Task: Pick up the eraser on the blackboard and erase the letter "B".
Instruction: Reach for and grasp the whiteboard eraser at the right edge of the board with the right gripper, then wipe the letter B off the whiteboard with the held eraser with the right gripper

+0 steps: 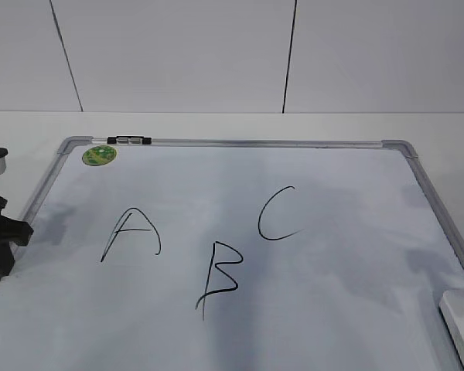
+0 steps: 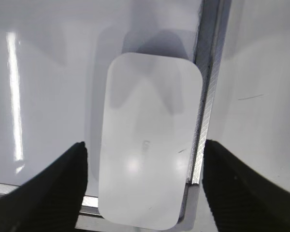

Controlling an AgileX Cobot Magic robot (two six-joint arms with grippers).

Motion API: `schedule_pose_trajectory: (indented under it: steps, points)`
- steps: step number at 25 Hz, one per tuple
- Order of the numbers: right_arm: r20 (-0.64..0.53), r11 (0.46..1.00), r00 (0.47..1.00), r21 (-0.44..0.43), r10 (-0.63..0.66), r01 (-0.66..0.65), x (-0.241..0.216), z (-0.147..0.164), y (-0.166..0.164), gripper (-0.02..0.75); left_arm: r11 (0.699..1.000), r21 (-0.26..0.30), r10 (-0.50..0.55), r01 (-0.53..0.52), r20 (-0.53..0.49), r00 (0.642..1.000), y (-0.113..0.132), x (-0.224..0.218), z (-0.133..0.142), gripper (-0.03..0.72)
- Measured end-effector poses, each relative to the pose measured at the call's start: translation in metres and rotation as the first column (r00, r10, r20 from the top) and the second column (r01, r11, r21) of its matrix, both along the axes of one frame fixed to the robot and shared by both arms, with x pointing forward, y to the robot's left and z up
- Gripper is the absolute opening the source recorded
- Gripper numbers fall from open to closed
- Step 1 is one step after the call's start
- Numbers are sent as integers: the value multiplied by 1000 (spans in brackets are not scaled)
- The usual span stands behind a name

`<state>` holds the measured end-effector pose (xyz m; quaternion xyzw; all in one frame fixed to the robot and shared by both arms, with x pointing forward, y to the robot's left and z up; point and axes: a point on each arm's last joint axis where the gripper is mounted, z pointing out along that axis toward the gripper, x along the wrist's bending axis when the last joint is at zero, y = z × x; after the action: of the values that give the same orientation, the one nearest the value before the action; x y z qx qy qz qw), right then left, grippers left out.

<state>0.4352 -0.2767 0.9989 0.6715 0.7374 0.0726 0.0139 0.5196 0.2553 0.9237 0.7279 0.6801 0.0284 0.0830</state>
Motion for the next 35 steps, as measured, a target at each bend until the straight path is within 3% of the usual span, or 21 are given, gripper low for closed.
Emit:
schedule_pose_trajectory:
  steps: [19, 35]
  points:
    - [-158, 1000, 987, -13, -2, 0, 16, -36, 1, 595, 1000, 0, 0, 0, -2, 1000, 0, 0, 0, 182]
    - [-208, 1000, 978, -4, -15, 15, 26, -55, 3, 596, 1000, 1, -1, 1, -2, 1000, 0, 0, 0, 181]
